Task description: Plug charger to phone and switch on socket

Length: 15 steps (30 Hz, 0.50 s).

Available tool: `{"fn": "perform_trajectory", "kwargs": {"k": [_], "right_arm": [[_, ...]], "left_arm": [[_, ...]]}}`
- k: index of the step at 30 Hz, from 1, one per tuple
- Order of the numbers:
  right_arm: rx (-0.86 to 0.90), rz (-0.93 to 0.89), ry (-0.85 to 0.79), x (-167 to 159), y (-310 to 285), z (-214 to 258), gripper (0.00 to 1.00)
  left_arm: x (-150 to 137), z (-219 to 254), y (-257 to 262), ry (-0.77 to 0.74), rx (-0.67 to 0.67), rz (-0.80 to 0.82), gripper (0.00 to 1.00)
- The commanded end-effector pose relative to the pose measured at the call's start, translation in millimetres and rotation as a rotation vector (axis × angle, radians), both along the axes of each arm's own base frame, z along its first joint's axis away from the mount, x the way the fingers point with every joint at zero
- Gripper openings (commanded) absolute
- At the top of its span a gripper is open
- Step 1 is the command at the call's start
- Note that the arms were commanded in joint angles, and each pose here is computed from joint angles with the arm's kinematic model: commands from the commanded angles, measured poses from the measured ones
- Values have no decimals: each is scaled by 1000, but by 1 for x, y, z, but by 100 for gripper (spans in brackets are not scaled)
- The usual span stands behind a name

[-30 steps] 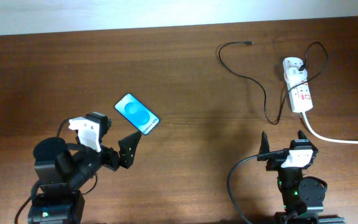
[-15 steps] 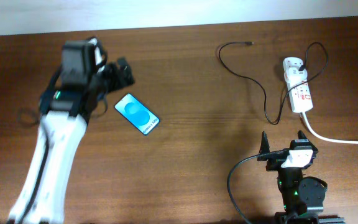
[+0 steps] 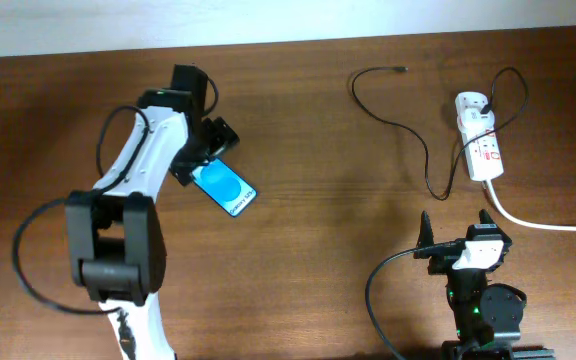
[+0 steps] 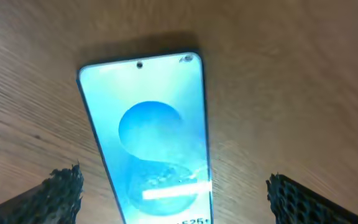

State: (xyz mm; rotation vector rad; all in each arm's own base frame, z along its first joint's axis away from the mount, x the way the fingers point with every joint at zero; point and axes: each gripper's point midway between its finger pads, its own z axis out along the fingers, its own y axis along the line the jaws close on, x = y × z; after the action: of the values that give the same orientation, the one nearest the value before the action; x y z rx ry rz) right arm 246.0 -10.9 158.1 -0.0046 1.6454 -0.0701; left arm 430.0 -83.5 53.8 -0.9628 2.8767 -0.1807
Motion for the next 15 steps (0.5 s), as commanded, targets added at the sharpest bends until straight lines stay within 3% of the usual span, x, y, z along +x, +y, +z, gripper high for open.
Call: {"fn": "perform_trajectory", "kwargs": {"k": [1,15], "right_arm": [[2,17,2,0,3,-2,99],[2,17,2,0,3,-2,98]], "left_arm": [[-5,-28,-10,75,-11,50,99],[-27,-81,-7,234,12,93,99]]}}
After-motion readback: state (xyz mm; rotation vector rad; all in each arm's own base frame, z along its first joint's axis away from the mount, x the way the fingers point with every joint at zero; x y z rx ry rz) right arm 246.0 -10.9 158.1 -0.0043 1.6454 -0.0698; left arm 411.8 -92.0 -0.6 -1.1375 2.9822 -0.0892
